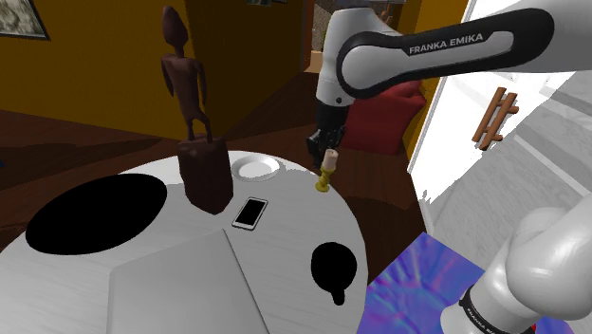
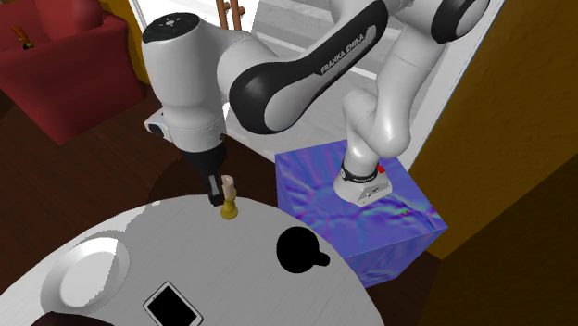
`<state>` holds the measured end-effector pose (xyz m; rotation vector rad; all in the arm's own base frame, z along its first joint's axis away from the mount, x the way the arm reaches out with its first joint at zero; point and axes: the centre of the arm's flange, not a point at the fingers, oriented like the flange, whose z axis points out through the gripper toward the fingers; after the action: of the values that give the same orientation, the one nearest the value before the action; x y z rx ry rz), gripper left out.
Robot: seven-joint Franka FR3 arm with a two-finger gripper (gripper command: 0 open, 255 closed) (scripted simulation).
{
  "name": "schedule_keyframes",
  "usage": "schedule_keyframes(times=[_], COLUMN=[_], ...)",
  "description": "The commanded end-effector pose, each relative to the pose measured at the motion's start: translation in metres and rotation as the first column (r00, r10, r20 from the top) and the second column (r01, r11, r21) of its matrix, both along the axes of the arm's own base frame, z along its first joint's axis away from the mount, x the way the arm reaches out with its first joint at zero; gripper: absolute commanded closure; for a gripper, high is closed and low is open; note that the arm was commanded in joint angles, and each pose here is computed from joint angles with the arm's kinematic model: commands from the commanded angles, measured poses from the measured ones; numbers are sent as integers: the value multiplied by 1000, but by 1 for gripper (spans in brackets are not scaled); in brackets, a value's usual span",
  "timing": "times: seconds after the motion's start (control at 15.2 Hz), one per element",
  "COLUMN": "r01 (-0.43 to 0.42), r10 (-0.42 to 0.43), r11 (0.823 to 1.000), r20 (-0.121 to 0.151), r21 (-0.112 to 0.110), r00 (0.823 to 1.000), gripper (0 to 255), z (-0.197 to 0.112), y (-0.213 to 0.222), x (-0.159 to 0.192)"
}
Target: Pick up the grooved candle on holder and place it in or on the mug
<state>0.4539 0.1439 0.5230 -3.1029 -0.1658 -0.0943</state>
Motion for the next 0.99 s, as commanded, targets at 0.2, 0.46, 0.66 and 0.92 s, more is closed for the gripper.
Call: schedule_keyframes(times=[0.2, 0.46, 0.66, 0.92], r01=[0, 0, 0, 0], r10=[0, 0, 0, 0], r11=[1000, 1000, 1000, 1000], r20=[0, 0, 0, 0], r21=[0, 0, 0, 0], r00=[1000, 1000, 1000, 1000], gripper=[255, 255, 255, 255], z=[10, 17, 22, 22], y=[37, 70, 95, 119], x=[-45, -86, -116, -144])
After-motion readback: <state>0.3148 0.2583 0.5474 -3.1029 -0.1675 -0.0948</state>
